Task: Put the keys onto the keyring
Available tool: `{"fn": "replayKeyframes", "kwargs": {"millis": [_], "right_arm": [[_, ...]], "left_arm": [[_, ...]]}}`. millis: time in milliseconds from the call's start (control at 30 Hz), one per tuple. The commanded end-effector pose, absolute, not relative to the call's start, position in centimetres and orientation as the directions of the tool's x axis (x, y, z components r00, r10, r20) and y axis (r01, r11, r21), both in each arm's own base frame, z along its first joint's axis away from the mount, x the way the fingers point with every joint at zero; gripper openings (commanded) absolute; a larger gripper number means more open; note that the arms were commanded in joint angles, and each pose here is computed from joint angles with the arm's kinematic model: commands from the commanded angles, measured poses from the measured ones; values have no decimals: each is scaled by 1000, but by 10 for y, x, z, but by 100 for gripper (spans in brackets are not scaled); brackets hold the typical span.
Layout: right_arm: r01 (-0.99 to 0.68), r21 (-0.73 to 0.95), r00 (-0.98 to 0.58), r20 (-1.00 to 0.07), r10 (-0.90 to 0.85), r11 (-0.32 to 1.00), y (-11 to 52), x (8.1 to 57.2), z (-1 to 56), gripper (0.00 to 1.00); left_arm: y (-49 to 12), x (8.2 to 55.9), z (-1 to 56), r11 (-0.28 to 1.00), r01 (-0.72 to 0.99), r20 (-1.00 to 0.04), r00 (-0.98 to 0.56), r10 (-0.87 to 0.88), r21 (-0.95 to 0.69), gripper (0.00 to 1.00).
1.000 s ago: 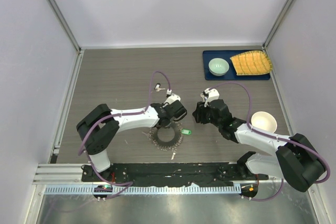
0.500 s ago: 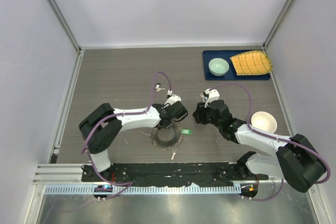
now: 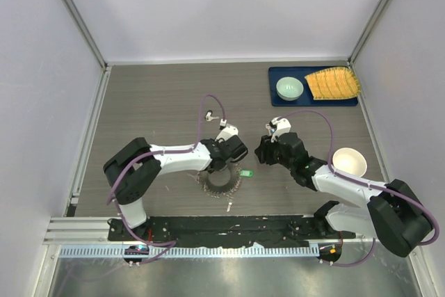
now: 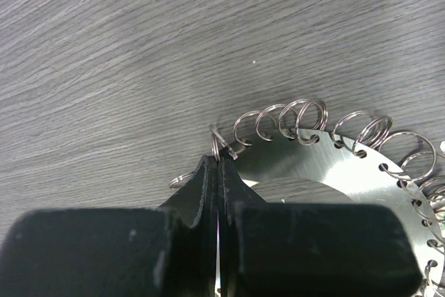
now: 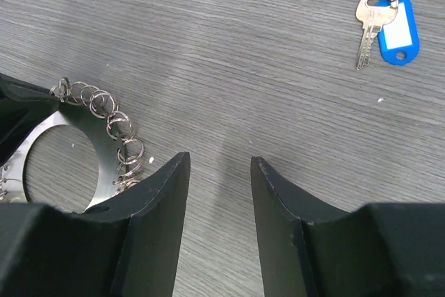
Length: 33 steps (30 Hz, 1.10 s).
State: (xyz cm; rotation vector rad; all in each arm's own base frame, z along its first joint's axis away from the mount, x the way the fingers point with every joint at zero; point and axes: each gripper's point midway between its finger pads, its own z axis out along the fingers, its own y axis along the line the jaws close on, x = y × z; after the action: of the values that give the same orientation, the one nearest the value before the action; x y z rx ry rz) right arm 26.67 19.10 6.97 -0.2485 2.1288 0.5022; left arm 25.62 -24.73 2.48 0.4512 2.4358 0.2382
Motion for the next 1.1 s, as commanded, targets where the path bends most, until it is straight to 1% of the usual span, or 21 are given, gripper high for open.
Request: {"fn": "replayKeyframes", "kwargs": {"millis": [0, 67, 100, 167, 267, 333, 400, 433, 533, 633, 733, 800, 833, 867, 933, 967, 1067], "right_arm": [[-385, 276, -515, -856, 44, 881, 196, 272, 94, 47], [-385, 272, -505, -862, 45, 882, 195, 272, 99, 47], [-383, 266, -501, -865, 43, 885, 193, 272, 102, 47], [-381, 262, -484, -874, 51, 887, 191, 272, 110, 47], [-359, 238, -478, -877, 41, 903, 183, 272, 118, 47], [-330, 220, -458, -888, 48, 918, 177, 277, 129, 48], [-307, 200, -454, -890, 42, 931, 173, 280, 135, 49], [-280, 186, -446, -894, 44, 942, 167, 284, 138, 50], [-242, 154, -422, -906, 39, 958, 161, 293, 151, 50], [-220, 100, -434, -901, -5, 970, 157, 300, 155, 51], [-185, 54, -436, -899, -33, 981, 153, 311, 158, 51], [-171, 37, -438, -898, -42, 985, 152, 319, 159, 51], [-167, 24, -437, -898, -52, 986, 151, 322, 160, 51], [-160, 20, -426, -903, -51, 987, 151, 326, 166, 51], [-151, -2, -436, -897, -68, 989, 150, 333, 162, 51], [-143, -11, -430, -900, -72, 990, 150, 337, 166, 51], [-138, -26, -436, -896, -85, 990, 147, 347, 166, 51]], "left_arm": [[-245, 259, 43, 932, 261, -631, -686, 363, 253, 0], [-250, 261, 65, 940, 276, -689, -644, 334, 198, 0], [-247, 258, 66, 929, 307, -689, -630, 360, 205, 0], [-253, 259, 88, 928, 340, -740, -585, 334, 151, 0], [-253, 251, 101, 904, 411, -754, -556, 349, 116, 0], [-255, 244, 103, 879, 469, -746, -553, 371, 89, 0], [-255, 243, 117, 869, 492, -765, -540, 350, 51, 0], [-260, 237, 118, 840, 542, -762, -536, 363, 19, 0], [-259, 234, 136, 801, 597, -776, -528, 345, -50, 0], [-255, 231, 156, 759, 645, -787, -512, 344, -88, 0], [-249, 230, 178, 719, 692, -812, -455, 367, -63, 0], [-251, 225, 191, 665, 744, -825, -412, 387, -60, 0], [-245, 227, 196, 662, 747, -829, -407, 383, -61, 0], [-247, 223, 200, 623, 780, -836, -383, 394, -64, 0], [-244, 224, 207, 606, 792, -848, -369, 381, -72, 0], [-247, 221, 209, 568, 820, -853, -345, 391, -72, 0], [-247, 216, 215, 514, 857, -867, -289, 406, -45, 0]]}}
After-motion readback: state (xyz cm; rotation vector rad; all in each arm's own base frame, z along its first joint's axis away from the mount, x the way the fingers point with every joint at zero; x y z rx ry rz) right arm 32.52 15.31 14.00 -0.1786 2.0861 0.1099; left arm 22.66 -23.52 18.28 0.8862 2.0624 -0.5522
